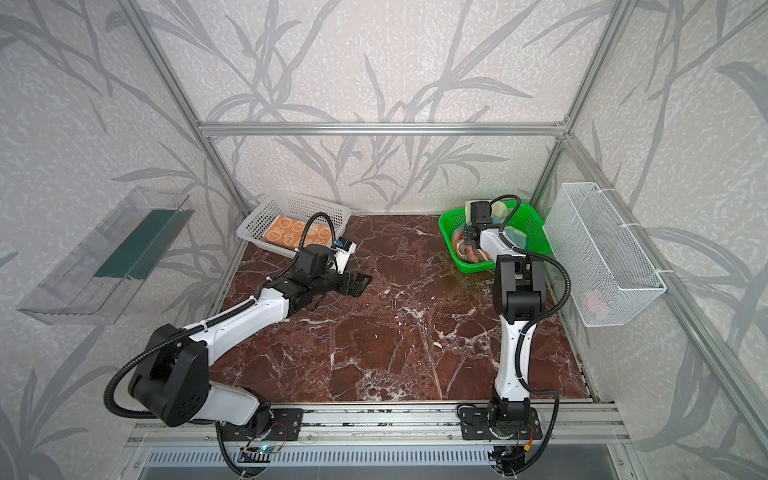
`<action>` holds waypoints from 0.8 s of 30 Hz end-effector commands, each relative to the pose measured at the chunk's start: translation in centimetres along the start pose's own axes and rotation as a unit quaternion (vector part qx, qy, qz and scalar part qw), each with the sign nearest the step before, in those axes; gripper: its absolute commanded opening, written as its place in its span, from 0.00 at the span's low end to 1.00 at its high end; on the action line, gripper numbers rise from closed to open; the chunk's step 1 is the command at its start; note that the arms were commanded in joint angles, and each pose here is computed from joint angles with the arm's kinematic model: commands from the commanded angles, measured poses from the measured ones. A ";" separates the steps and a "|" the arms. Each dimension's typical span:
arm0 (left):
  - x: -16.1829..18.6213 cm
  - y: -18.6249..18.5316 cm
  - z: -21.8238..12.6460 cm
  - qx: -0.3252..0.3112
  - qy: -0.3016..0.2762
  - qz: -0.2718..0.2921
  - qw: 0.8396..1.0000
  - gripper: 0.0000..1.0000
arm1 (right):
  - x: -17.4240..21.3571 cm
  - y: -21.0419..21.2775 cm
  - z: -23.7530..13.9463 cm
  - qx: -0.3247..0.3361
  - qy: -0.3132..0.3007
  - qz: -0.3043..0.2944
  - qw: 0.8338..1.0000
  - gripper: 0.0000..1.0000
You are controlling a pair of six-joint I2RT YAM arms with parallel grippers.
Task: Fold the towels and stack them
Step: 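Reach the right gripper into the green basket and grasp the yellow-blue towel, then pull the yellow-blue towel out with the right gripper onto the table center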
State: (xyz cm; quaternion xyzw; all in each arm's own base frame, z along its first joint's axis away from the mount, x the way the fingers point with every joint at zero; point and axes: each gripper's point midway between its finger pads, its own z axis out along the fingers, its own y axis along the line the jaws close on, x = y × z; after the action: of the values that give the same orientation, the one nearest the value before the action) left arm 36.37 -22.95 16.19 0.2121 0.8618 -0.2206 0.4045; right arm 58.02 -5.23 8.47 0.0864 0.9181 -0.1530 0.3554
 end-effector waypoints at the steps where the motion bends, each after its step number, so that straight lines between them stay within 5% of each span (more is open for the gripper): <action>1: -1.4 -0.5 0.2 0.000 -0.009 0.014 1.000 0.99 | 0.4 -0.5 0.9 0.006 0.005 0.017 1.000 0.79; 9: -1.0 -0.5 0.8 -0.021 0.002 0.019 1.000 0.99 | -0.5 0.5 0.3 -0.041 -0.005 0.018 0.999 0.03; 10: -0.9 -0.3 0.8 -0.030 0.002 0.017 0.999 0.99 | -0.8 0.6 -0.2 -0.048 -0.007 0.019 0.999 0.00; 21: -0.6 2.3 -0.2 -0.117 -0.020 -0.011 0.993 0.99 | -5.9 2.5 -10.0 -0.090 -0.110 -0.023 0.990 0.00; 24: -0.6 4.6 -1.4 -0.219 -0.041 0.002 0.975 0.99 | -7.1 4.6 -14.4 -0.099 -0.154 -0.050 0.982 0.00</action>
State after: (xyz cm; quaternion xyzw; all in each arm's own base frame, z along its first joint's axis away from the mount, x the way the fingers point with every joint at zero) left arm 38.15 -21.06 15.64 0.1515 0.8771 -0.1096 0.4424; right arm 56.03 0.13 16.24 0.0195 0.8997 -0.0952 0.4255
